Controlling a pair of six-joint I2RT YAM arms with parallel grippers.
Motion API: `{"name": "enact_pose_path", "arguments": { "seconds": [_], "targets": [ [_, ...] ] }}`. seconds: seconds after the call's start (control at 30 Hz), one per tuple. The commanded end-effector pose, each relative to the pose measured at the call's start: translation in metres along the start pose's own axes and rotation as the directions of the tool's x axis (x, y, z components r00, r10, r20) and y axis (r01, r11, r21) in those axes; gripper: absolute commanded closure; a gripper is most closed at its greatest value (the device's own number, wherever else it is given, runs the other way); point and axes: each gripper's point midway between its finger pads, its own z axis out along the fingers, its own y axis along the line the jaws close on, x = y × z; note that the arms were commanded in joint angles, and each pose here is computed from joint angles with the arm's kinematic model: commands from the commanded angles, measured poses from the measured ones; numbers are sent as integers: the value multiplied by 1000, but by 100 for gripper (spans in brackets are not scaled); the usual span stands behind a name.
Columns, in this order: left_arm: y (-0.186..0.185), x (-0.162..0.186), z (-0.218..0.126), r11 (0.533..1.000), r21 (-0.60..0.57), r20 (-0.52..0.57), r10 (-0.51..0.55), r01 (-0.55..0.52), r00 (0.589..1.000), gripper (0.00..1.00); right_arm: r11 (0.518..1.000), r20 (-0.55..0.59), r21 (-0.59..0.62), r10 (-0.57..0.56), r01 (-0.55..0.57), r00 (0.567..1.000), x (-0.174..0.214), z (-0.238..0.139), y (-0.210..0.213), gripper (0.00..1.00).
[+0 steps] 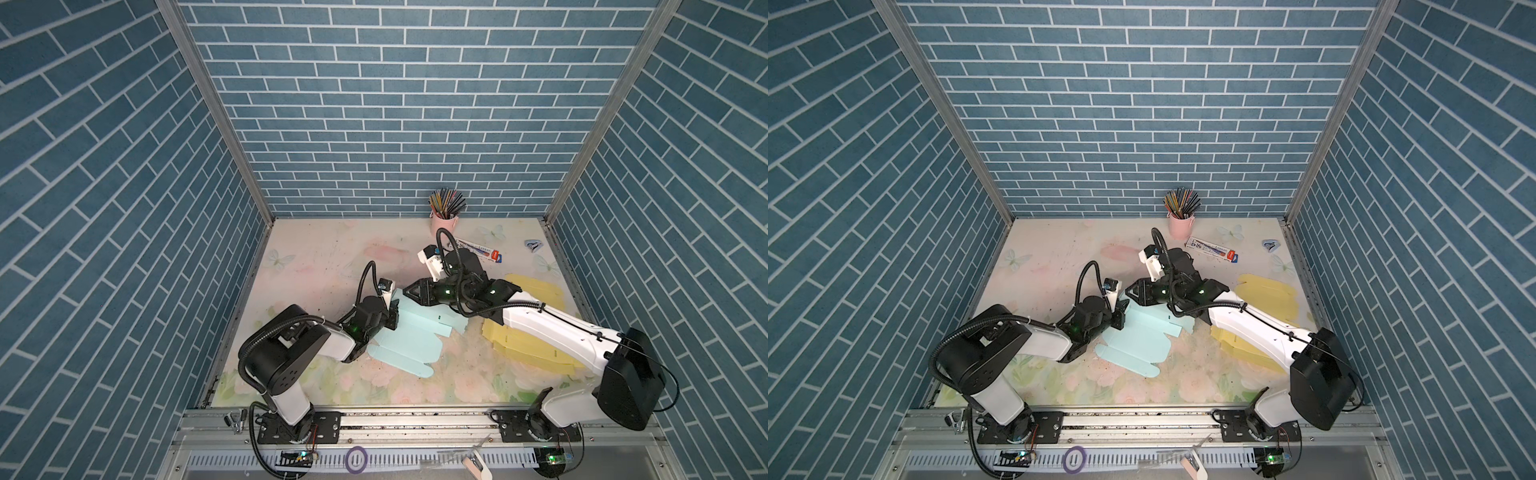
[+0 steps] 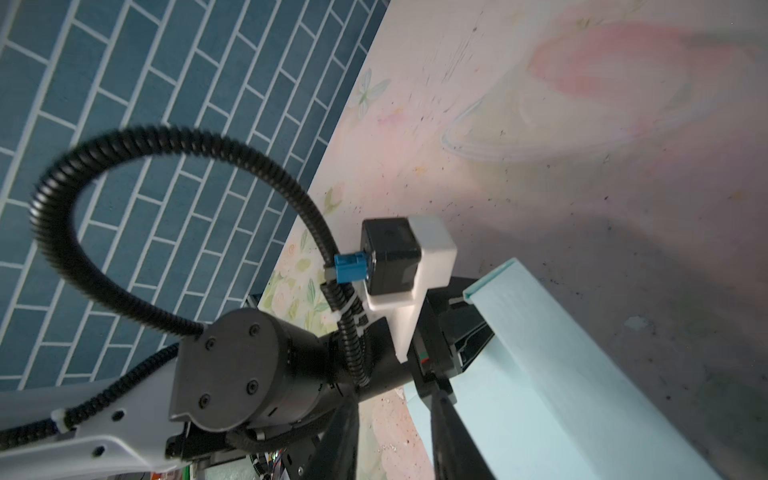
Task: Fold the paper box
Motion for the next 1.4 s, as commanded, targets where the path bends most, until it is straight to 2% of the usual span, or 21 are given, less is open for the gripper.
{"name": "enact_pose_path", "arguments": {
  "seconds": [0.0, 0.1, 0.23, 0.57, 0.73, 0.93, 1.27, 1.37],
  "targets": [
    [-2, 6, 3, 1000, -4, -23, 14, -14, 1000, 84, 993, -7, 115, 36, -35, 999, -10, -14, -35, 68],
    [-3, 5, 3, 1000, -2, -22, 16, -16, 1000, 84, 984, -42, 172, 46, -38, 998, -11, -8, -61, 68],
    [-4, 6, 4, 1000, 0, -28, 22, -22, 999, 84, 982, -102, 186, 56, -36, 993, -5, 10, -78, 68],
    [-5, 7, 7, 999, -4, -39, 32, -33, 999, 84, 989, -149, 82, 132, -120, 980, 10, 53, -86, 68],
    [-2, 10, 8, 999, -31, -55, 23, -25, 998, 82, 990, -161, 39, 143, -139, 977, 24, 61, -81, 68],
    [-2, 15, 7, 999, -42, -61, 4, -7, 998, 80, 989, -193, 46, 147, -141, 970, 42, 71, -81, 68],
    [-3, 20, 7, 998, -59, -75, 15, -20, 997, 80, 990, -191, 85, 130, -115, 973, 45, 70, -85, 69],
    [-4, 22, 8, 998, -57, -80, 17, -22, 997, 76, 989, -190, 90, 134, -118, 973, 46, 69, -86, 69]
  ]
}}
